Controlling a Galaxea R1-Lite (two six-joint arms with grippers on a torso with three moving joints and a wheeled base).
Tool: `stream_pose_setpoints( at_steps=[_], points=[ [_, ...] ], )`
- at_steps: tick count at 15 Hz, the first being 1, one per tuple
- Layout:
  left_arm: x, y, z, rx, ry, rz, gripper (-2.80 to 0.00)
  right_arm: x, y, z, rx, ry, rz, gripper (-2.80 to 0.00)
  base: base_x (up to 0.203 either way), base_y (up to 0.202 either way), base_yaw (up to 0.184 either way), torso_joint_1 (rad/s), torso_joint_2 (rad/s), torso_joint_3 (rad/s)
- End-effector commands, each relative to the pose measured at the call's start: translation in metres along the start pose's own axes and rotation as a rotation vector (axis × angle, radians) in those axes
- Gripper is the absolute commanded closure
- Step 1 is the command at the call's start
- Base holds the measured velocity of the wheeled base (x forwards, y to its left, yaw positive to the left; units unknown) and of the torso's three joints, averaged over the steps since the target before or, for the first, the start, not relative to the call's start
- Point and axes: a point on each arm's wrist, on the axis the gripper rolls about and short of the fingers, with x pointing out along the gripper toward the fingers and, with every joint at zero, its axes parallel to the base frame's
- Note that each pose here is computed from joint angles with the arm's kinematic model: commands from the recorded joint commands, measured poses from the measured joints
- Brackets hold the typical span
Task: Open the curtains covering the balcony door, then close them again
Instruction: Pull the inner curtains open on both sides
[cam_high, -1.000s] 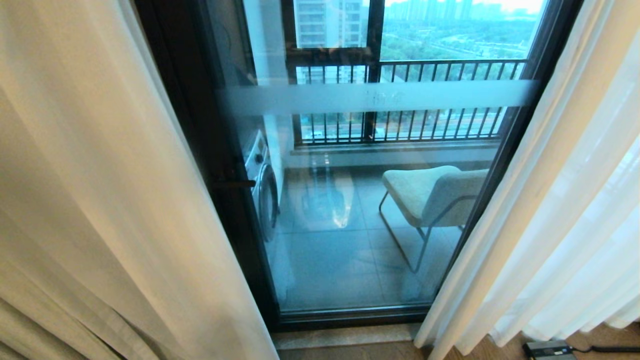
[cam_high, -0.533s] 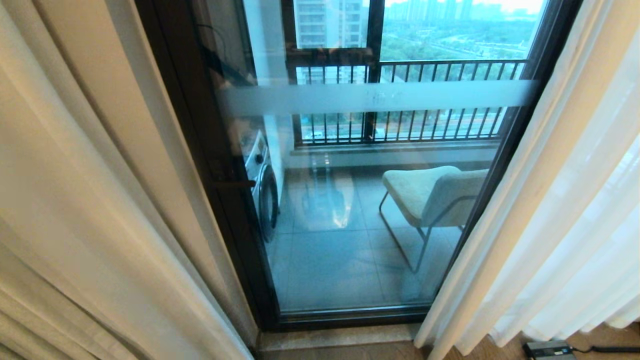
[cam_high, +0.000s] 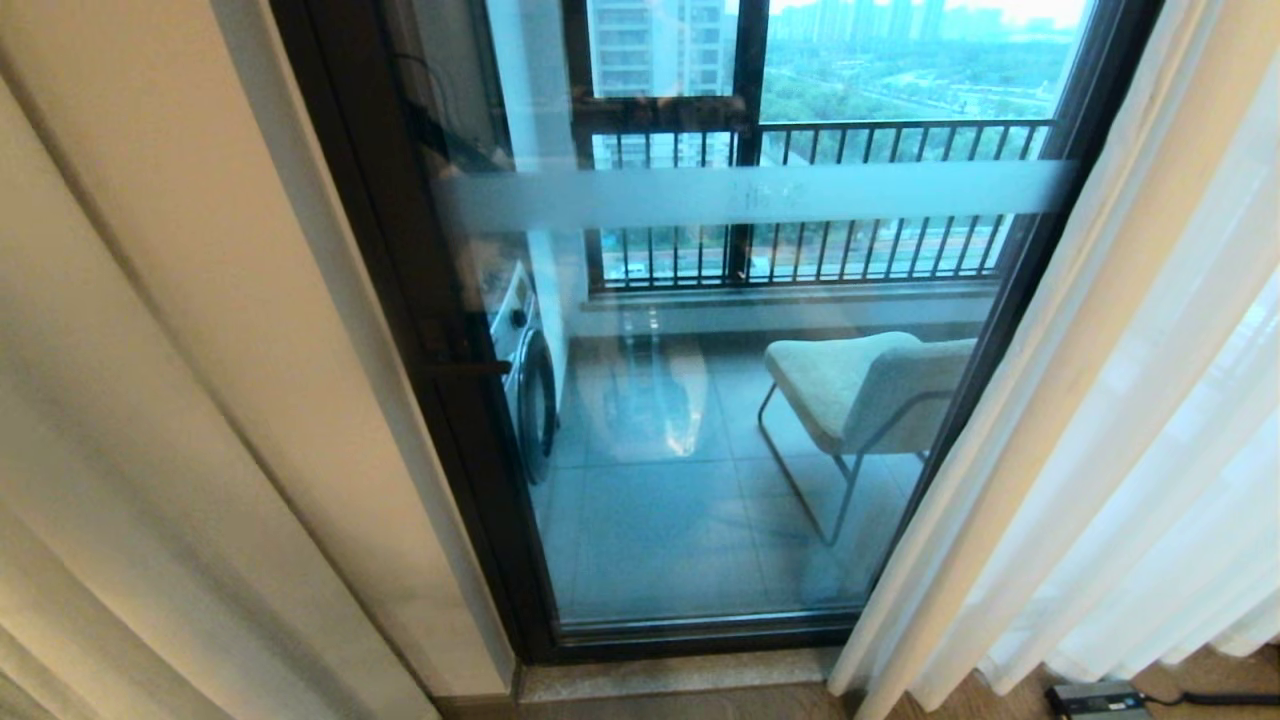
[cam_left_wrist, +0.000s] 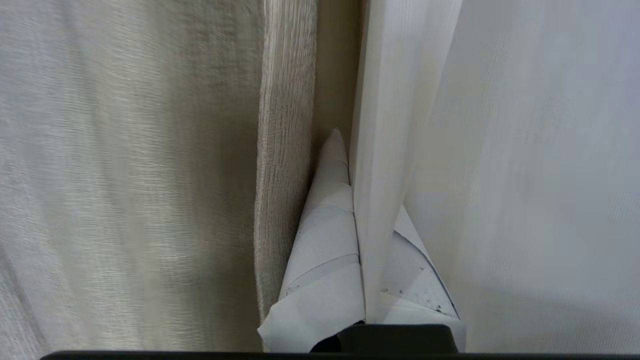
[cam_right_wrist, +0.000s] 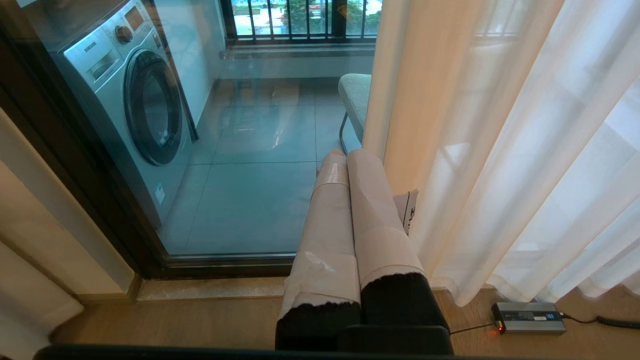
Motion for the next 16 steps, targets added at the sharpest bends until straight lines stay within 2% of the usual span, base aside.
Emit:
stream_pose_setpoints(
  at_steps=[1,4,9,11,16],
  points=[
    [0.0,-0.001,0.004,0.003,-0.007,-0.004,0.0,0.0,0.0,0.0,-0.001,0.0,0.001,0.0,0.0,0.0,0.0,0.0,0.0,0.0],
    [-0.002,-0.012,0.025,-0.003,-0.032,-0.021,0.0,0.0,0.0,0.0,-0.001,0.0,0.001,0.0,0.0,0.0,0.0,0.0,0.0,0.0],
    [0.001,-0.047,0.063,0.004,-0.09,-0.084,0.0,0.0,0.0,0.0,-0.001,0.0,0.001,0.0,0.0,0.0,0.0,0.0,0.0,0.0],
    [0.001,-0.067,0.081,0.002,-0.104,-0.116,0.0,0.0,0.0,0.0,-0.001,0.0,0.001,0.0,0.0,0.0,0.0,0.0,0.0,0.0],
    [-0.004,-0.097,0.106,-0.012,-0.111,-0.159,0.0,0.0,0.0,0.0,-0.001,0.0,0.001,0.0,0.0,0.0,0.0,0.0,0.0,0.0]
  ],
)
